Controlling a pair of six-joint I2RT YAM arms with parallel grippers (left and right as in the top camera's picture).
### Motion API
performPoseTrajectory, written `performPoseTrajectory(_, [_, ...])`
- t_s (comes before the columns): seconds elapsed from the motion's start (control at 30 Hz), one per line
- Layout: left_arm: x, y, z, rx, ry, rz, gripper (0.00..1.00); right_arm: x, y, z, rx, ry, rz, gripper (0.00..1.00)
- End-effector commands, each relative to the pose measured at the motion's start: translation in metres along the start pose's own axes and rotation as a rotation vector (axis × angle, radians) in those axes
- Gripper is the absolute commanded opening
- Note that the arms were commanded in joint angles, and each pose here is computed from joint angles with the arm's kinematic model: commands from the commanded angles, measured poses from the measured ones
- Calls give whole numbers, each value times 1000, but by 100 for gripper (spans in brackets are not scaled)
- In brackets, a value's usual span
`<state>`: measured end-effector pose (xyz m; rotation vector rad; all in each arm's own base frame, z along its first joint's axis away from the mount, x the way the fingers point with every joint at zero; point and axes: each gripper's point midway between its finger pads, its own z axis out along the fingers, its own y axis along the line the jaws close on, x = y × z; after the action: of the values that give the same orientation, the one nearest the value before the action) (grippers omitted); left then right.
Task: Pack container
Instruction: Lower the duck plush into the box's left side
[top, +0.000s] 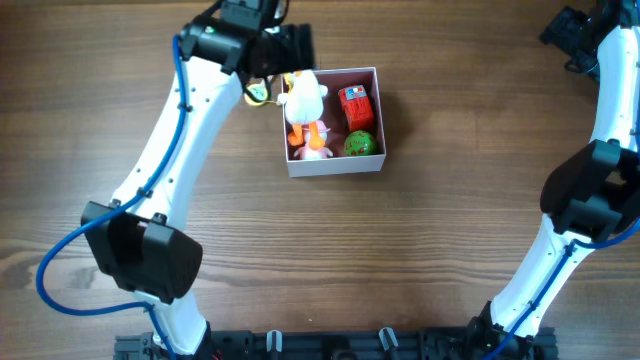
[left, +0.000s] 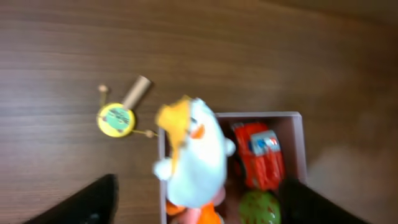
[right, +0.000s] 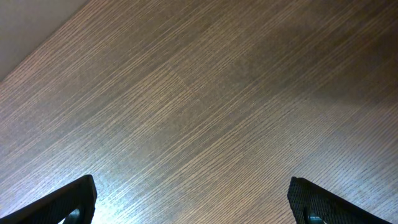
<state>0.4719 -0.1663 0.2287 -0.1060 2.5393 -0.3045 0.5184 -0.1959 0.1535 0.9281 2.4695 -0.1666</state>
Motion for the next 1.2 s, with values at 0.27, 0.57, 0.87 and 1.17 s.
performPoseTrajectory(0.27, [27,9,64,-15,136,-1,12,1,2,3,-3,6,3,100])
performPoseTrajectory(0.57, [53,14,93,-41,233,-3,4,1,2,3,-3,6,2,100])
performPoseTrajectory(0.87, [58,5,93,-29,242,13,4,1,2,3,-3,6,2,100])
performPoseTrajectory(1.17, [80,-15,108,-21,285,59,4,1,2,3,-3,6,2,100])
